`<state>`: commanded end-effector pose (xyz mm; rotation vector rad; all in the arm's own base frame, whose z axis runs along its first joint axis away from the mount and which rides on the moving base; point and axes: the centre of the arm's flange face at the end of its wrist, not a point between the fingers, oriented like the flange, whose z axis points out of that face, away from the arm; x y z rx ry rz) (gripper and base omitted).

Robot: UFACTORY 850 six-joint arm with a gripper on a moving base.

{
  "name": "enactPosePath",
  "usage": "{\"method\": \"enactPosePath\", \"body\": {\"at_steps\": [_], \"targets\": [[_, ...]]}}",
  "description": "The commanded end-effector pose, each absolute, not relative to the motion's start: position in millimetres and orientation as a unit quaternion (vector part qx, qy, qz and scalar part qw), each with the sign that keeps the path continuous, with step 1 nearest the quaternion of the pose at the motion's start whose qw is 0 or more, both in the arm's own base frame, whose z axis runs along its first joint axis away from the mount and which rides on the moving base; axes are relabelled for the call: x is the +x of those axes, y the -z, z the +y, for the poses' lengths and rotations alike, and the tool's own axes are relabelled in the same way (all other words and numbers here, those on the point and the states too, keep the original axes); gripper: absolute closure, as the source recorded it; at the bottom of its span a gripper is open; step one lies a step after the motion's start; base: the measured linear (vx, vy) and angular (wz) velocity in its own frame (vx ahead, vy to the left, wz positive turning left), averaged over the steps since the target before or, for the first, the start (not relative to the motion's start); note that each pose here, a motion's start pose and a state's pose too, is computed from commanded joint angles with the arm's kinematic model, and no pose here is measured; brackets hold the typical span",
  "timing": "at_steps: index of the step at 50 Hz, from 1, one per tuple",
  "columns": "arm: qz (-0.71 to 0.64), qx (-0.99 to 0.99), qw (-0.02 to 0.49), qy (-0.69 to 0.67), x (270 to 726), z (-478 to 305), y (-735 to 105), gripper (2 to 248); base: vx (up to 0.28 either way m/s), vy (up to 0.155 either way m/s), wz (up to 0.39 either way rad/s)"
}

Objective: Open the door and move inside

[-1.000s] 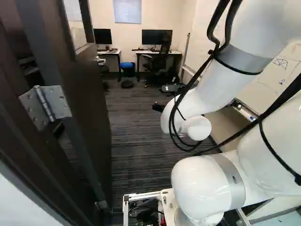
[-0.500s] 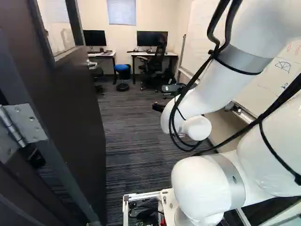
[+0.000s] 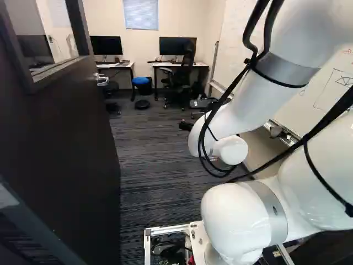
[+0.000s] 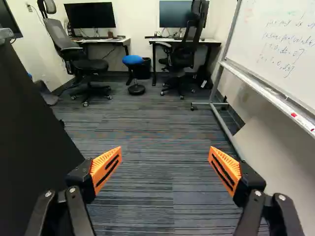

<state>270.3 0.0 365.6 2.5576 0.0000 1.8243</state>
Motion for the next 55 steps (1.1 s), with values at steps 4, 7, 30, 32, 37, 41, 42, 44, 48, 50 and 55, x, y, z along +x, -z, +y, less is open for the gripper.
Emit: {"method": "enactPosePath", "body": {"at_steps": [4, 7, 30, 32, 37, 41, 42, 44, 48, 50, 55], "targets": [[0.0, 0.814, 0.0, -0.581, 270.3, 0.0, -365.6, 3, 0.183, -0.028, -0.005], [0.0, 0.814, 0.0, -0.581, 270.3, 0.0, -365.6, 3, 0.186, -0.033, -0.006], [0.0, 0.814, 0.0, -0.581, 270.3, 0.0, -365.6, 3, 0.21, -0.011, -0.014], [0.0, 0.814, 0.0, -0.581, 270.3, 0.0, -365.6, 3, 0.229, 0.0, -0.023], [0.0, 0.814, 0.0, -0.581, 270.3, 0.0, -365.6, 3, 0.223, 0.002, -0.003], [0.0, 0.814, 0.0, -0.581, 270.3, 0.0, -365.6, 3, 0.208, -0.002, -0.014], [0.0, 0.814, 0.0, -0.581, 270.3, 0.0, -365.6, 3, 0.219, 0.003, -0.01], [0.0, 0.814, 0.0, -0.581, 270.3, 0.0, -365.6, 3, 0.243, 0.006, -0.016], [0.0, 0.814, 0.0, -0.581, 270.3, 0.0, -365.6, 3, 0.22, -0.002, -0.005], [0.0, 0.814, 0.0, -0.581, 270.3, 0.0, -365.6, 3, 0.216, -0.011, -0.021], [0.0, 0.814, 0.0, -0.581, 270.3, 0.0, -365.6, 3, 0.222, 0.001, -0.008]]}}
